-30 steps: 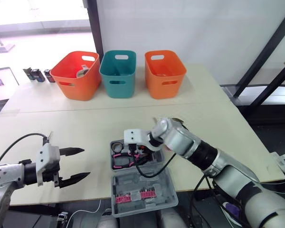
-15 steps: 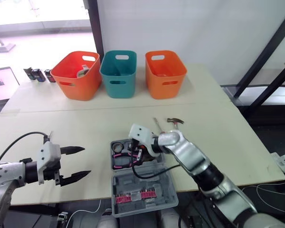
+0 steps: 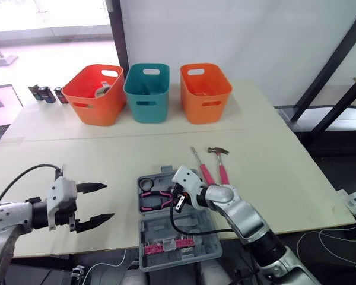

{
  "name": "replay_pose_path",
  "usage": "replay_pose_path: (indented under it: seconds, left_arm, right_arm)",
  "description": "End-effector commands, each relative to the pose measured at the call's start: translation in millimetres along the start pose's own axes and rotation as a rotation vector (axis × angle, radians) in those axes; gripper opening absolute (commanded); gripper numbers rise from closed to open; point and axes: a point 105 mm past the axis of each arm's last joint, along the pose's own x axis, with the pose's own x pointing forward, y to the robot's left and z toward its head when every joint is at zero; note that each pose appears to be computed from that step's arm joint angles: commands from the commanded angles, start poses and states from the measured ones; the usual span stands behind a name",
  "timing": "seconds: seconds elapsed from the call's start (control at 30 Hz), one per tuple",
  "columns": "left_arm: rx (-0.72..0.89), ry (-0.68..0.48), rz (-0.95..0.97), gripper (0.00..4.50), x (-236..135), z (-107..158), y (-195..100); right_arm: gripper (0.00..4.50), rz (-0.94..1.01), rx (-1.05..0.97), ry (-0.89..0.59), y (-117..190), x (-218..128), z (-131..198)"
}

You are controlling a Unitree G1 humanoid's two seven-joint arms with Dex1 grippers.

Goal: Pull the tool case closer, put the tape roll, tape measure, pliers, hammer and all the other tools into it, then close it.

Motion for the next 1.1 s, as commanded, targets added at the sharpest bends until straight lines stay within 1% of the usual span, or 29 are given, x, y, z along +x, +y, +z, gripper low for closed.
replay_pose_path:
  seconds: [0.03, 0.1, 0.27, 0.57, 0.77, 0.9, 0.97, 1.0, 1.1]
  left_arm:
    - [0.034, -0.010, 0.008, 4.50, -1.3, 7.5, 2.4]
    - [0.034, -0.010, 0.009, 4.50, -1.4, 7.4, 2.2]
    - [0.035, -0.007, 0.013, 4.50, -2.2, 6.5, 2.6]
    - [0.043, -0.001, 0.022, 4.50, -3.0, 5.3, 5.0]
    - [0.047, -0.001, 0.023, 4.50, -2.5, 5.4, 6.0]
    - [0.050, 0.000, 0.023, 4.50, -2.1, 5.2, 6.7]
    - [0.051, 0.000, 0.023, 4.50, -1.9, 5.2, 6.8]
    - [0.051, 0.000, 0.023, 4.50, -1.7, 5.1, 6.8]
    - [0.053, -0.001, 0.022, 4.50, -1.5, 5.0, 6.9]
  right_arm:
    - [0.02, 0.023, -0.019, 0.154, 7.0, 5.0, -30.5]
    - [0.02, 0.007, -0.022, 0.259, 4.9, 4.5, -50.3]
    - [0.02, 0.003, -0.048, 0.411, 6.4, 1.9, -75.6]
    - [0.02, 0.023, -0.110, 0.519, 10.2, 0.8, -92.9]
    - [0.02, 0.047, -0.145, 0.539, 14.6, 2.1, -94.0]
    - [0.02, 0.047, -0.137, 0.519, 15.9, 4.1, -88.8]
    - [0.02, 0.031, -0.144, 0.496, 11.9, 4.2, -83.3]
    - [0.02, 0.024, -0.149, 0.474, 9.7, 4.7, -78.5]
    - [0.02, -0.024, -0.146, 0.267, -1.8, 8.7, -34.7]
